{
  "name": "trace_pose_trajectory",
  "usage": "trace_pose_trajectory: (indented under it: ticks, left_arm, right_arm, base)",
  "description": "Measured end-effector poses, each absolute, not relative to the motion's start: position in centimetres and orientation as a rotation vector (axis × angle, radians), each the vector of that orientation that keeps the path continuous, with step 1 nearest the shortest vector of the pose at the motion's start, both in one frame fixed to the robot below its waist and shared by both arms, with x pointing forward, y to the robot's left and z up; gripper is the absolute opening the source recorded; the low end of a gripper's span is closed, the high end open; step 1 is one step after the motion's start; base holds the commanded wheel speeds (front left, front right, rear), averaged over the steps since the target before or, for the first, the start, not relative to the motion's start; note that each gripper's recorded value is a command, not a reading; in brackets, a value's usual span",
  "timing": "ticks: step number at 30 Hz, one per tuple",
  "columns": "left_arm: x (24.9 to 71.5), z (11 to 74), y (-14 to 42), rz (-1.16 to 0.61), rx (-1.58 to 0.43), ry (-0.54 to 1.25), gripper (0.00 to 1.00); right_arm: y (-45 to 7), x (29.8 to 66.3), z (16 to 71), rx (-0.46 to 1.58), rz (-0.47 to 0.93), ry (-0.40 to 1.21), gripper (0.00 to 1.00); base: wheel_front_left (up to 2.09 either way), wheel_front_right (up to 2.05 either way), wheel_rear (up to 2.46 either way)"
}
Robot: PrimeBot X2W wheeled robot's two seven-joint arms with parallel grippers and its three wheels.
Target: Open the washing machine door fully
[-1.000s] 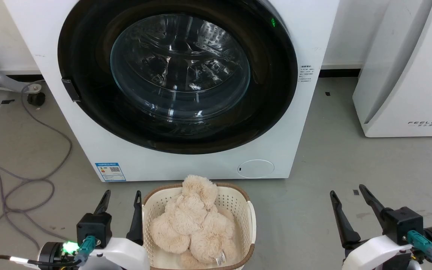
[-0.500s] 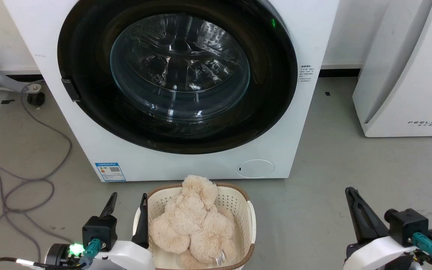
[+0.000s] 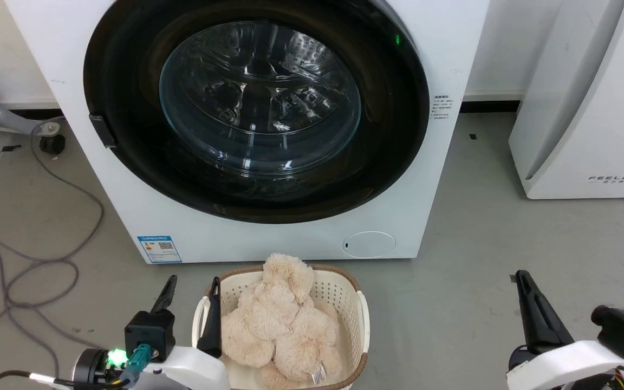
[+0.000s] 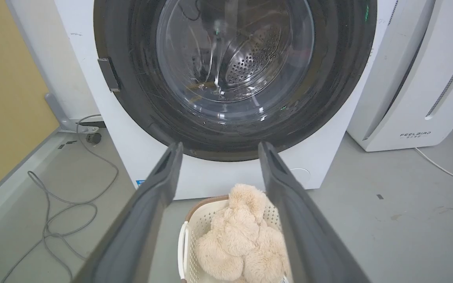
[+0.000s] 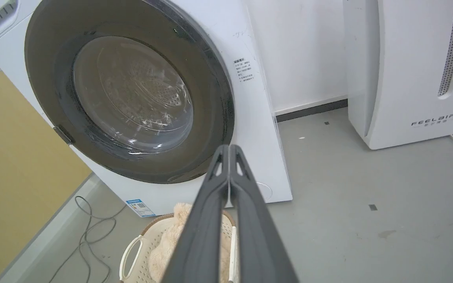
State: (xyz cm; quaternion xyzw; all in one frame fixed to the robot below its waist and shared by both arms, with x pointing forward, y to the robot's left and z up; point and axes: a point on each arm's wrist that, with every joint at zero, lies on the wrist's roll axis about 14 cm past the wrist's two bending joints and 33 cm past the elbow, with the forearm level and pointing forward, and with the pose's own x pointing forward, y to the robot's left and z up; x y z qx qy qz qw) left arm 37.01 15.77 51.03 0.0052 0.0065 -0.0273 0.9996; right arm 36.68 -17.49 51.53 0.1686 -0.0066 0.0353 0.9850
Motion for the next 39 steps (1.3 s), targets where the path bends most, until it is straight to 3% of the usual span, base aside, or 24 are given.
trace_pose_trajectory:
  ticks: [17,39]
  left_arm:
    - [37.8,50.9,15.1,-0.072,-0.005,-0.001,1.0]
    - [41.2,50.9,15.2,-0.067,-0.009,-0.039,1.0]
  right_arm:
    - [-19.6,40.7,55.3,0.621,0.035,-0.14,0.0]
    - [-19.4,52.6,61.0,0.769,0.141,-0.133,0.0]
  base:
    - [0.0,0.0,0.0]
    - [0.0,0.0,0.0]
